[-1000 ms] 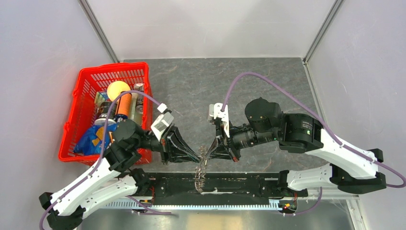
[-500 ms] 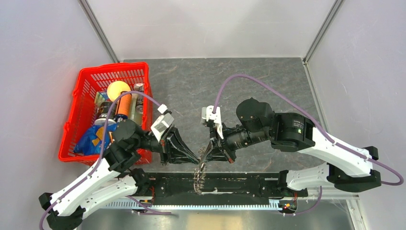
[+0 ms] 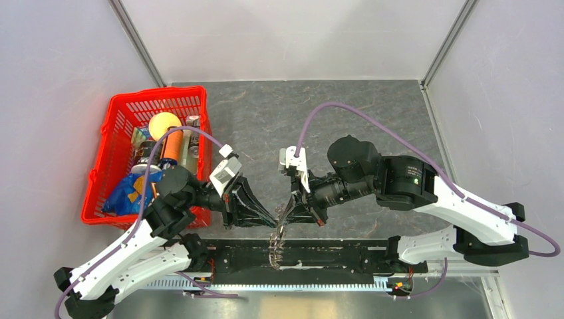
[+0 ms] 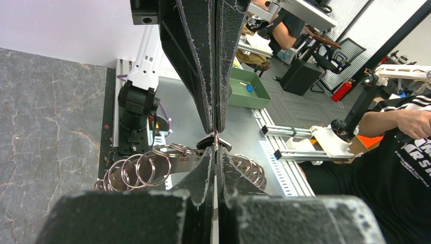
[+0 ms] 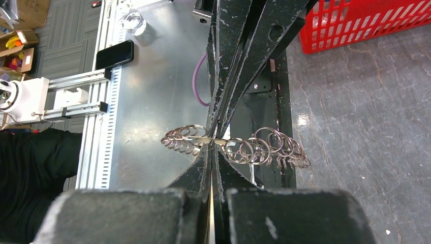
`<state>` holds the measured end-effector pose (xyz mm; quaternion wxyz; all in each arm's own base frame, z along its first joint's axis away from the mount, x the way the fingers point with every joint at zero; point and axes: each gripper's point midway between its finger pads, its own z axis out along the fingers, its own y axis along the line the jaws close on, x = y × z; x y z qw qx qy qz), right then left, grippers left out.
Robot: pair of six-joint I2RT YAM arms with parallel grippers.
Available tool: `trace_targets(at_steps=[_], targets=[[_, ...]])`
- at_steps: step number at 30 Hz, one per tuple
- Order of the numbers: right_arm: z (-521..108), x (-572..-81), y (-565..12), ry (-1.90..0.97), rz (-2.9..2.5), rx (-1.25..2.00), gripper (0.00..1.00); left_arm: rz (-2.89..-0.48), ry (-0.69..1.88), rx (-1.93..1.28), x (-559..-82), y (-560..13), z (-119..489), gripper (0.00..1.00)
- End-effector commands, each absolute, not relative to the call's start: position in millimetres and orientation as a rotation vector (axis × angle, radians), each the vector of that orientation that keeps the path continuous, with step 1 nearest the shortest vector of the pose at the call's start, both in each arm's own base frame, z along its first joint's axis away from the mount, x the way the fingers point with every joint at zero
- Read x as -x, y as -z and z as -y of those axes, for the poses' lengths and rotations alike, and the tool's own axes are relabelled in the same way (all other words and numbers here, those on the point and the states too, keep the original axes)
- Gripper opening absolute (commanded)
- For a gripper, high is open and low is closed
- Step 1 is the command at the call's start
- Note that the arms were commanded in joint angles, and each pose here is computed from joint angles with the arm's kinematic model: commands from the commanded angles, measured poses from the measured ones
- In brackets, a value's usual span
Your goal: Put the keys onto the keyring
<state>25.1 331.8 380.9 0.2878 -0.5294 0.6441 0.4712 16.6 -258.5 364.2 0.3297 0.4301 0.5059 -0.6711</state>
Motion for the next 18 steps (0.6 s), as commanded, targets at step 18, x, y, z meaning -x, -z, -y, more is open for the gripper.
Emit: trace_targets(at_steps=[18], targets=[[-354, -44, -412, -1.220, -1.629, 1.333, 0.00, -1.239, 1.719, -1.156, -14, -373, 255, 0.02]])
